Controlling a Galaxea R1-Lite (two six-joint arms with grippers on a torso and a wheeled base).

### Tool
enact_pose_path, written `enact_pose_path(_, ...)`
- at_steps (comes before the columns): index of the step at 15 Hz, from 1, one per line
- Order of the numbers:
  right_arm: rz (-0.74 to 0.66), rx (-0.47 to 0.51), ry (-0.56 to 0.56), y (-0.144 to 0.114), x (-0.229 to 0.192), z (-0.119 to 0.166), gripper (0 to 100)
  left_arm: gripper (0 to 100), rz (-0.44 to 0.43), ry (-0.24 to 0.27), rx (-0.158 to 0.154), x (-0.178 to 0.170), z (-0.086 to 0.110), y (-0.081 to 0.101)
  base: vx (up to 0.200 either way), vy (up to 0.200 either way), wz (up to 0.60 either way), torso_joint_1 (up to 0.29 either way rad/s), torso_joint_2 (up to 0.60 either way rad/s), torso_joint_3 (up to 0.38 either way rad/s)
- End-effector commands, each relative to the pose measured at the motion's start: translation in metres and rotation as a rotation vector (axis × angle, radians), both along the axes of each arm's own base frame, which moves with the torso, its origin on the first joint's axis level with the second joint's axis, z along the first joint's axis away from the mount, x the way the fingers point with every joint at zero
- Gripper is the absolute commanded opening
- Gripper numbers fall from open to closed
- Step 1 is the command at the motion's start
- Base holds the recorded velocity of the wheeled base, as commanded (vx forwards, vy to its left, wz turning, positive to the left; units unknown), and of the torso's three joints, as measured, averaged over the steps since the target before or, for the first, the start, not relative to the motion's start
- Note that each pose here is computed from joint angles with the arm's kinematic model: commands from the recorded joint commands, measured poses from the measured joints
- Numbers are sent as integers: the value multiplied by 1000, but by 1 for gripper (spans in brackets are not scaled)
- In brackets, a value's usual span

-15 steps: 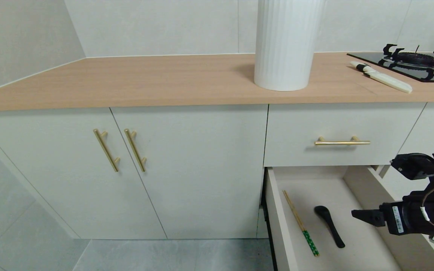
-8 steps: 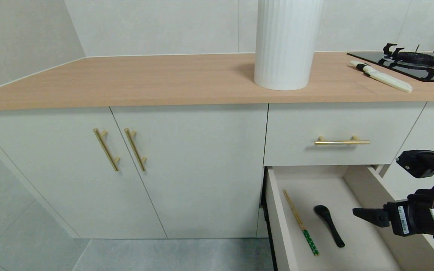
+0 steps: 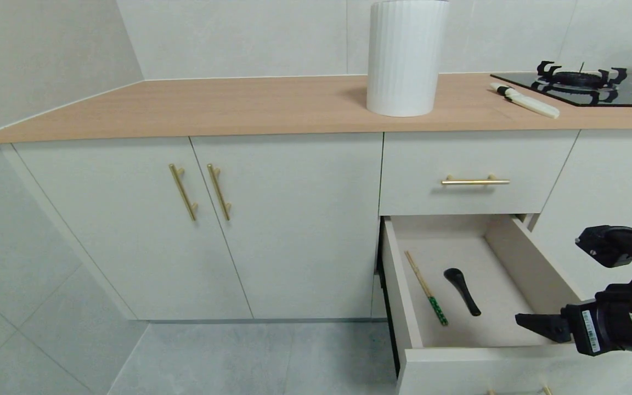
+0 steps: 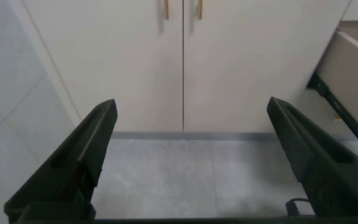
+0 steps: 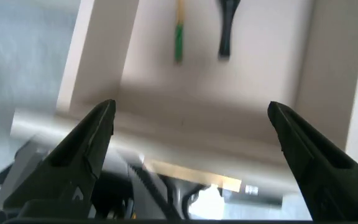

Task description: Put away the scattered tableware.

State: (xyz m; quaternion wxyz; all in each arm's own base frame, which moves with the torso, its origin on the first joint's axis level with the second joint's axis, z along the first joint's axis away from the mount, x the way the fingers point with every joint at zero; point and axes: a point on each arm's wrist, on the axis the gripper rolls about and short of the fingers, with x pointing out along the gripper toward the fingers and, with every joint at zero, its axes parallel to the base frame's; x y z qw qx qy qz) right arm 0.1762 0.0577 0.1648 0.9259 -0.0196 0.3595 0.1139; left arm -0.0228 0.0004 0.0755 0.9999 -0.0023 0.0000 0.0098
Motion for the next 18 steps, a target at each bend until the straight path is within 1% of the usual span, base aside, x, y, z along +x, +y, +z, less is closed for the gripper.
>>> enact_pose_path(1, 25, -3, 7, 4, -2, -1, 100, 100, 0, 0, -1, 0, 0, 0, 0, 0, 0, 0, 0, 0)
enact_pose_path(4, 51, -36, 37, 5, -9, -3, 100, 100, 0, 0, -1, 0, 0, 0, 0, 0, 0, 0, 0, 0)
enact_pose_path(5, 86, -85, 70, 3, -15, -4, 100, 100, 0, 0, -1, 0, 0, 0, 0, 0, 0, 0, 0, 0)
enact_pose_path(6, 106, -109, 90, 2, -18, -6, 100, 100, 0, 0, -1, 0, 0, 0, 0, 0, 0, 0, 0, 0)
enact_pose_path(9, 155, -157, 147, 2, -26, -10, 100, 100, 0, 0, -1, 0, 0, 0, 0, 0, 0, 0, 0, 0)
enact_pose_path(11, 202, -194, 224, 6, -31, -16, 100, 100, 0, 0, -1, 0, 0, 0, 0, 0, 0, 0, 0, 0)
enact_pose_path(14, 216, -215, 282, 10, -26, -26, 100, 100, 0, 0, -1, 0, 0, 0, 0, 0, 0, 0, 0, 0)
enact_pose_path(15, 212, -226, 326, 13, -19, -34, 100, 100, 0, 0, -1, 0, 0, 0, 0, 0, 0, 0, 0, 0)
enact_pose_path(18, 147, -232, 370, 13, -3, -43, 100, 100, 0, 0, -1, 0, 0, 0, 0, 0, 0, 0, 0, 0)
